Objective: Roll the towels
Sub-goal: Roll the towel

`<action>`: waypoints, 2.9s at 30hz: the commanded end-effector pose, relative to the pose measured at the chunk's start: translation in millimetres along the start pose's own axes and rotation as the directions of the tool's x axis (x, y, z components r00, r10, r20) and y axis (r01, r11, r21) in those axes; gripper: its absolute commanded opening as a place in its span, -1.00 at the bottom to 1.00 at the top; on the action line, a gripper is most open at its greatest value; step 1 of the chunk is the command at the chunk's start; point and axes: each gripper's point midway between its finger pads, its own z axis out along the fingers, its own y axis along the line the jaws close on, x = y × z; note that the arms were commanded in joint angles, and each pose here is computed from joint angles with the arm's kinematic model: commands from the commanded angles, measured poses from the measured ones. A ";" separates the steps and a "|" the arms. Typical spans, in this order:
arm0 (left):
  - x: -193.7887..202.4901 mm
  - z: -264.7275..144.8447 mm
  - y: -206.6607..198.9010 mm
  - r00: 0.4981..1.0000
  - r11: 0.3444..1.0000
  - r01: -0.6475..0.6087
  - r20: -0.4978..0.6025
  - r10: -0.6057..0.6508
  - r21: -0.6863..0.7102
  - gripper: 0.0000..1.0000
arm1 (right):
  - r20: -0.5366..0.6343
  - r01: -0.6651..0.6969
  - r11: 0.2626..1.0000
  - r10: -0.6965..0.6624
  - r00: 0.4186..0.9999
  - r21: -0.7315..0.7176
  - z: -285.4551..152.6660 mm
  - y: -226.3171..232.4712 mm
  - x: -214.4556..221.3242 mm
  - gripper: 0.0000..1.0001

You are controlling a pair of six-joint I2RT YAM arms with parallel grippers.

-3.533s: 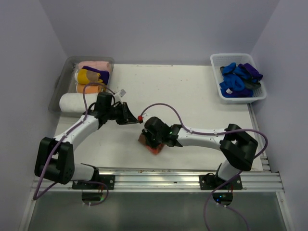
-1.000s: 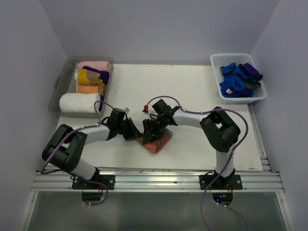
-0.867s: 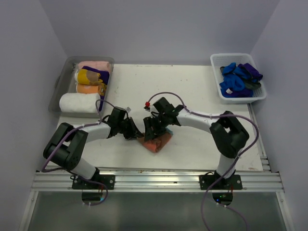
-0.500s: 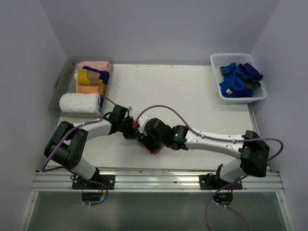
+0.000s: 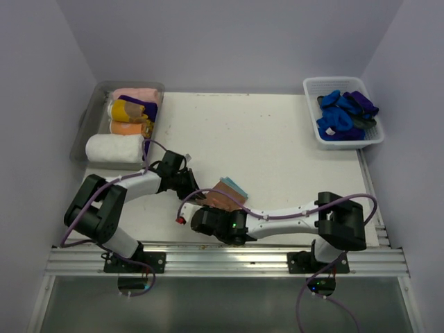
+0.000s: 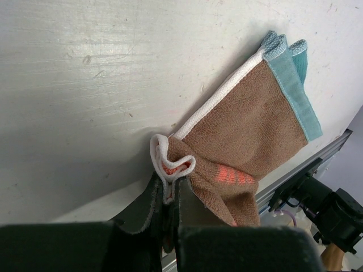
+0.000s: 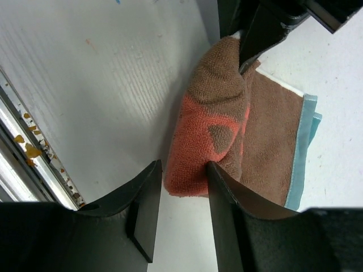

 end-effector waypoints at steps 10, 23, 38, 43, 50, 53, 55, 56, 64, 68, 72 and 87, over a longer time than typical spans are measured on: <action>11.8 2.4 22.0 0.999 0.996 -0.001 -0.047 -0.003 -0.091 -1.00 | -0.041 0.030 0.996 -0.027 0.999 0.085 28.5 -1.2 -2.5 0.07; 8.8 -3.2 16.2 0.999 0.997 -0.008 -0.035 0.005 -0.081 -1.00 | -0.116 -0.210 0.975 0.217 0.969 0.076 54.4 -12.5 42.9 -0.24; -33.2 -47.7 -21.7 0.988 0.995 -0.047 0.149 0.034 0.089 0.34 | -0.021 -0.518 0.823 0.528 0.849 -0.235 34.4 -13.4 17.8 -1.00; -26.6 -47.2 -20.5 0.990 0.990 -0.045 0.141 0.026 0.135 0.38 | -0.067 -0.627 0.691 0.651 0.756 -0.359 33.3 -18.3 18.5 -1.00; -9.5 -36.7 -30.6 0.993 0.972 -0.056 0.116 0.030 0.229 0.51 | -0.149 -0.715 0.481 0.768 0.623 -0.507 32.9 -24.5 19.0 -1.00; -7.5 -30.5 -38.5 0.992 0.967 -0.075 0.118 0.047 0.245 0.53 | -0.178 -0.727 0.413 0.792 0.584 -0.549 32.1 -27.5 18.0 -1.00; -6.9 -28.2 -42.0 0.991 0.963 -0.074 0.124 0.043 0.258 0.54 | -0.197 -0.737 0.378 0.803 0.562 -0.560 34.0 -29.4 19.7 -1.00; -8.0 -26.4 -43.7 0.991 0.960 -0.064 0.128 0.030 0.272 0.54 | -0.212 -0.732 0.357 0.802 0.558 -0.580 31.5 -27.0 18.7 -1.00; -16.2 -7.9 -38.6 0.990 0.971 -0.023 0.142 -0.011 0.238 0.43 | -0.255 -0.744 0.261 0.827 0.501 -0.615 31.8 -29.6 19.1 -1.00; -17.0 3.1 -30.6 0.991 0.978 0.006 0.132 -0.035 0.210 0.27 | -0.272 -0.747 0.219 0.838 0.474 -0.627 30.5 -33.5 18.8 -1.00; -16.2 12.3 -26.2 0.991 0.983 0.031 0.119 -0.053 0.182 -0.02 | -0.301 -0.750 0.170 0.842 0.448 -0.639 29.8 -35.2 16.9 -1.00; -4.9 10.0 -16.6 0.998 0.997 0.048 0.031 -0.050 0.052 -0.40 | -0.087 -0.732 0.651 0.733 0.675 -0.198 -0.2 -73.4 42.8 0.19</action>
